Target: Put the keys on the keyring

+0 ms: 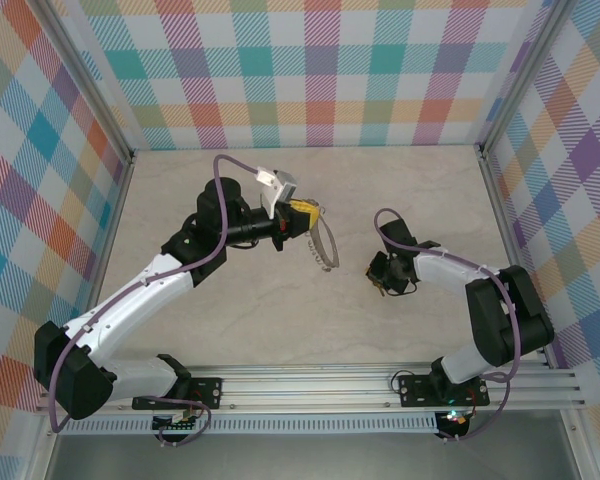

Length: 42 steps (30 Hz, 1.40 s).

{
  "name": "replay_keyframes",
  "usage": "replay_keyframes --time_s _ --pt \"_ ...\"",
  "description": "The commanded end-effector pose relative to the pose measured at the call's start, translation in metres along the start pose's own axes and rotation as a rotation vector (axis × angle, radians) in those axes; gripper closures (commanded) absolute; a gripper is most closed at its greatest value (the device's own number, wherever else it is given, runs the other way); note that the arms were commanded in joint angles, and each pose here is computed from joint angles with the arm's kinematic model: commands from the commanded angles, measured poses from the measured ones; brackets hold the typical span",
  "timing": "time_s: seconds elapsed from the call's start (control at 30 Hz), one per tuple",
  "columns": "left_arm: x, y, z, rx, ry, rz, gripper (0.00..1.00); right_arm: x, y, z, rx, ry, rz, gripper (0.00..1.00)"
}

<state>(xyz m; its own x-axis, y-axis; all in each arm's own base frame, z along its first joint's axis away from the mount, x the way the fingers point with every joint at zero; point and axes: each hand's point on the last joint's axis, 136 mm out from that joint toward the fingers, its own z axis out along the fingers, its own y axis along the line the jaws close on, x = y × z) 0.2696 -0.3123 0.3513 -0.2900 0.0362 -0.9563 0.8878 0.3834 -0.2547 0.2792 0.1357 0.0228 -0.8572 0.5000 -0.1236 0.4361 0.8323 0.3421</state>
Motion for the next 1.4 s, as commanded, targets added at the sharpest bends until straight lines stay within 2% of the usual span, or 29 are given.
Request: replay_keyframes --time_s 0.0,0.1,0.27,0.37,0.6,0.8,0.97,1.13,1.37 --pt "-0.018 -0.006 -0.008 0.023 -0.063 0.023 1.00 0.001 0.003 -0.003 -0.015 -0.010 -0.012 0.93" --pt "-0.018 -0.006 -0.007 0.025 -0.062 0.020 1.00 0.002 0.003 -0.005 -0.024 -0.011 -0.018 1.00" --pt "-0.020 -0.007 -0.006 0.034 -0.064 0.018 1.00 0.000 0.013 -0.022 -0.073 -0.036 -0.067 1.00" --pt "-0.022 -0.009 -0.007 0.040 -0.062 0.018 1.00 -0.010 0.032 -0.051 -0.159 -0.108 -0.131 1.00" --pt "-0.025 -0.015 -0.006 0.068 -0.041 0.033 1.00 -0.026 0.096 -0.141 -0.478 -0.303 -0.366 1.00" --pt "-0.029 -0.017 -0.003 0.086 -0.016 0.048 1.00 -0.013 0.147 -0.213 -0.832 -0.369 -0.618 1.00" --pt "-0.029 -0.017 0.002 0.098 -0.003 0.067 1.00 -0.001 0.160 -0.261 -1.045 -0.395 -0.755 1.00" --pt "-0.028 -0.017 0.005 0.104 0.014 0.113 1.00 0.004 0.160 -0.286 -1.129 -0.424 -0.814 1.00" --pt "-0.023 -0.013 0.010 0.102 0.046 0.159 1.00 0.012 0.161 -0.306 -1.174 -0.462 -0.870 1.00"
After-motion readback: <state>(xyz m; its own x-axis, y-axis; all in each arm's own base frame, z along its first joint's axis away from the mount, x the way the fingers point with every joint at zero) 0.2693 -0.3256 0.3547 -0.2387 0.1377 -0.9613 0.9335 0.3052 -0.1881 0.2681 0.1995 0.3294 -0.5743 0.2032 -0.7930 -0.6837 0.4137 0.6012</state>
